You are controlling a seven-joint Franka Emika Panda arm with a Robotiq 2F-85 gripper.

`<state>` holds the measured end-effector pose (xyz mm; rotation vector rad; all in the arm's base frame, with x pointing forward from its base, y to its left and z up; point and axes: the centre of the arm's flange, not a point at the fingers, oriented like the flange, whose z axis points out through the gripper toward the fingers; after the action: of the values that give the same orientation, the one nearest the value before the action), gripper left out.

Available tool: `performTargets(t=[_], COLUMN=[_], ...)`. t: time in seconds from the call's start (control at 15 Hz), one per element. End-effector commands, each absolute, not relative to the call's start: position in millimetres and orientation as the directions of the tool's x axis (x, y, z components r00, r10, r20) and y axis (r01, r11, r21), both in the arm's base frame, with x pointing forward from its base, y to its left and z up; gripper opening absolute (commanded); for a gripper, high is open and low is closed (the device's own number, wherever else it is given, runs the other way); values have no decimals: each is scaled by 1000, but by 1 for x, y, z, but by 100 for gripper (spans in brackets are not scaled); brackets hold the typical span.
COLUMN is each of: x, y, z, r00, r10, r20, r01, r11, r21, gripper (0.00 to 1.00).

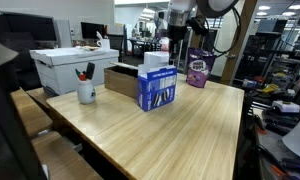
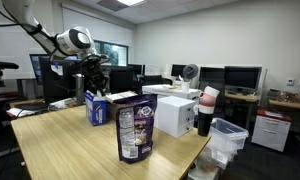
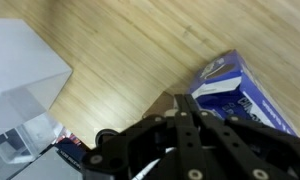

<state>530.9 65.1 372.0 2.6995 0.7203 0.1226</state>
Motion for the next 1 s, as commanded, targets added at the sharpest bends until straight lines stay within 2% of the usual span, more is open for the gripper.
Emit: performTargets(t=[0.0, 0.33, 0.93], x=[533, 536, 542], y=[57, 55, 75], z=[360, 352, 339], r00=[809, 751, 670], r10=[588, 660, 738], r20=[4, 17, 84], r01=[523, 559, 613], r11=[-723, -649, -613], r21=[452, 516, 499], gripper=[3, 2, 3])
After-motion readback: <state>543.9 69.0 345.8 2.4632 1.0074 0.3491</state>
